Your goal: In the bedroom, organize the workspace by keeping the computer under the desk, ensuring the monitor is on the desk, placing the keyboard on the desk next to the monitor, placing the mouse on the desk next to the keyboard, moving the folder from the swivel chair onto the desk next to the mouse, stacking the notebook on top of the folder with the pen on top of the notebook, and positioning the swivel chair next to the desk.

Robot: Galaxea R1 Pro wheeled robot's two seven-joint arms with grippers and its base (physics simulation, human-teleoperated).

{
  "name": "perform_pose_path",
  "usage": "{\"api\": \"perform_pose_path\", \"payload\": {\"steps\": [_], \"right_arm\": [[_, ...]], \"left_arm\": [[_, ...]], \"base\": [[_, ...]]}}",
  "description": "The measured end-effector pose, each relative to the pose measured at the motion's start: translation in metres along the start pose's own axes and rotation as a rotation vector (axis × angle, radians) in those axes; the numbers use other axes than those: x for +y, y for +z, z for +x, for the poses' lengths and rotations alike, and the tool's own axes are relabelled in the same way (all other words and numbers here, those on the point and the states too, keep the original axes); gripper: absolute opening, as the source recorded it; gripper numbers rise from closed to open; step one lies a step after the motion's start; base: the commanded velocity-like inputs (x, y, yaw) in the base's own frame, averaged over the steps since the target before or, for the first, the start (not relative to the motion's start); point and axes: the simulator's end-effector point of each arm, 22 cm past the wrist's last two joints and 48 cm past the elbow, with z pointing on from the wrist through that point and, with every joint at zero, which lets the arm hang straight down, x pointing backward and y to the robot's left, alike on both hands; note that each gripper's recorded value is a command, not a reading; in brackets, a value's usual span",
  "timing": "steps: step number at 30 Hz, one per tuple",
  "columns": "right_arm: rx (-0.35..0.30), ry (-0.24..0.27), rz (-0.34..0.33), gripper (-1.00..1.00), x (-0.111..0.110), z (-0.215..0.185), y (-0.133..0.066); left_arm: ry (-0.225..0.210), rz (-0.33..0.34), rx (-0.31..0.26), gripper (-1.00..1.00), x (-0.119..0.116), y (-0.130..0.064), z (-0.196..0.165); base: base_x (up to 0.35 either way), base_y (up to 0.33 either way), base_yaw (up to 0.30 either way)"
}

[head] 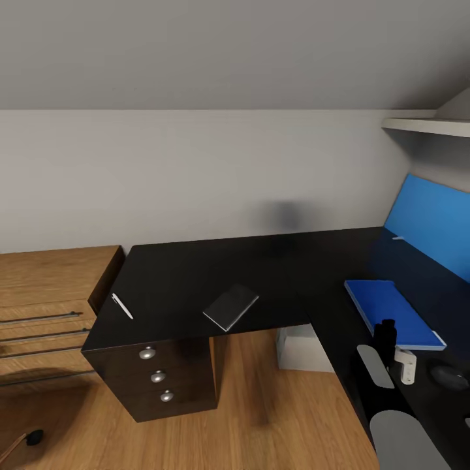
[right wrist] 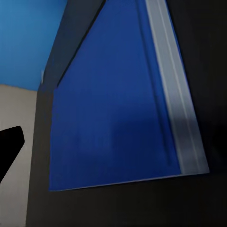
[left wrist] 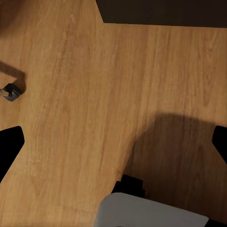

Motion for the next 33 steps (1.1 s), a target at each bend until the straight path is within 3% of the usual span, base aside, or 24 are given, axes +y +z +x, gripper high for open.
{"api": "perform_pose_path", "payload": {"steps": [33], "right_arm": [[-0.005,-0.002,-0.001,1.0,0.04,-0.02,-0.016]], "left_arm": [[0.002,0.002,-0.001,1.0,0.007,-0.039,-0.022]], "base": [[0.0,0.0,0.0]]}}
